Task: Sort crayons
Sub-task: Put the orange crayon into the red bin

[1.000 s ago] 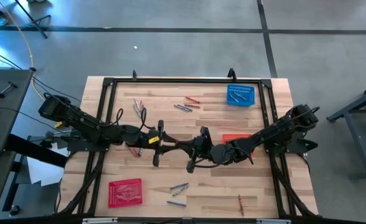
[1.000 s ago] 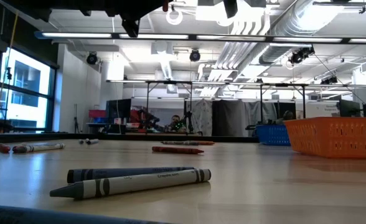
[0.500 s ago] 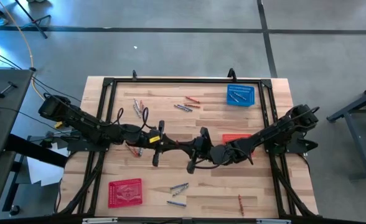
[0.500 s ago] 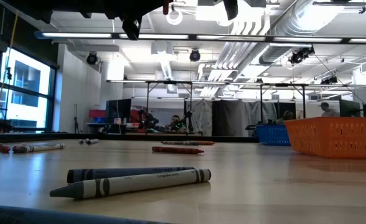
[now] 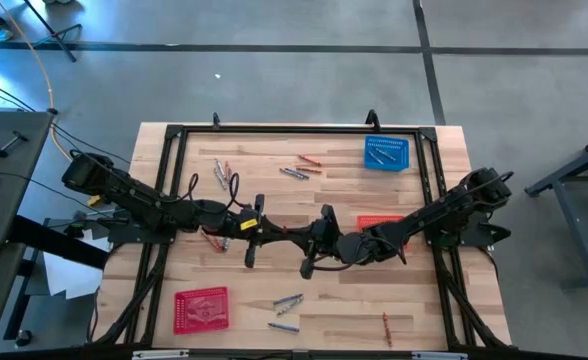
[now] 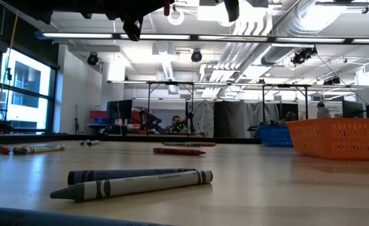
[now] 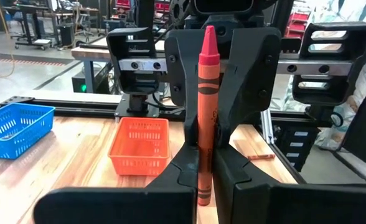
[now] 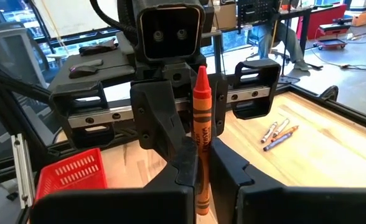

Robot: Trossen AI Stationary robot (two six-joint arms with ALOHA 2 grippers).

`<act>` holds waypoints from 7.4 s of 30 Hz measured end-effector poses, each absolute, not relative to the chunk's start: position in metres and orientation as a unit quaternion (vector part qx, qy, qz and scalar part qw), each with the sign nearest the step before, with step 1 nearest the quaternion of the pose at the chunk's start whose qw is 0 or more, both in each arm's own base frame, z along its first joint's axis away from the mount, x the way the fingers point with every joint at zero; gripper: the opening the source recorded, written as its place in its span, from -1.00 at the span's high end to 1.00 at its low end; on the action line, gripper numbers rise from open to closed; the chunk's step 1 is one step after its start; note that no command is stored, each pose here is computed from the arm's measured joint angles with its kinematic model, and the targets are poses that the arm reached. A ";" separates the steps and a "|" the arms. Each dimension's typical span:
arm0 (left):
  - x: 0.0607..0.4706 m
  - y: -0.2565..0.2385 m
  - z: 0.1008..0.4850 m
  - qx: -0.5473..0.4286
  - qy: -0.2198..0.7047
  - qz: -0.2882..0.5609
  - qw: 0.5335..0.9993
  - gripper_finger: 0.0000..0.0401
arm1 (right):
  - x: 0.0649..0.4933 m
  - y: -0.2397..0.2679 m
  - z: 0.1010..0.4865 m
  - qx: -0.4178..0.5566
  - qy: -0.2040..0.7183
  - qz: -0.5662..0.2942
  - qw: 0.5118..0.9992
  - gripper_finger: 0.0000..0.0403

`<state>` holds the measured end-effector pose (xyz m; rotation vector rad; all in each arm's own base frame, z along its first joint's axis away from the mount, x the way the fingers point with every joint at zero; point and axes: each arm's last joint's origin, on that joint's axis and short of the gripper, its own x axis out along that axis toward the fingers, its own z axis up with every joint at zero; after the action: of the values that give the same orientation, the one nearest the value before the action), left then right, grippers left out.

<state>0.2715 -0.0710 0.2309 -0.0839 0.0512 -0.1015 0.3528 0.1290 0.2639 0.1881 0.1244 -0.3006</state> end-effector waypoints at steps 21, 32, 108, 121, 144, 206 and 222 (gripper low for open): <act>0.271 -0.071 0.231 -0.034 0.023 -0.053 0.998 1.00 | 0.351 0.133 0.264 0.079 0.066 -0.144 0.984 0.35; 0.272 -0.071 0.232 -0.033 0.018 -0.052 0.998 1.00 | 0.343 0.142 0.263 0.043 0.075 -0.178 0.980 0.08; 0.152 -0.246 0.210 -0.325 0.659 0.212 0.644 0.82 | 0.288 0.090 0.242 0.079 0.299 -0.347 0.886 0.06; 0.157 -0.244 0.210 -0.300 0.651 0.191 0.671 0.71 | 0.288 0.090 0.242 0.080 0.300 -0.346 0.886 0.06; 0.267 -0.153 0.227 0.037 0.463 0.093 0.881 0.71 | 0.292 0.098 0.229 0.121 0.379 -0.273 0.876 0.06; 0.311 -0.071 0.191 0.047 0.425 0.056 0.902 0.71 | 0.216 0.264 0.123 0.465 0.670 -0.291 0.500 0.22; 0.311 -0.070 0.191 0.043 0.424 0.059 0.903 0.71 | 0.211 0.259 0.125 0.432 0.673 -0.298 0.522 0.97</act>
<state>0.3114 -0.0705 0.1913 0.0880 0.8768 0.1220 0.2111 0.2590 0.1249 1.0342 1.6110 -0.7134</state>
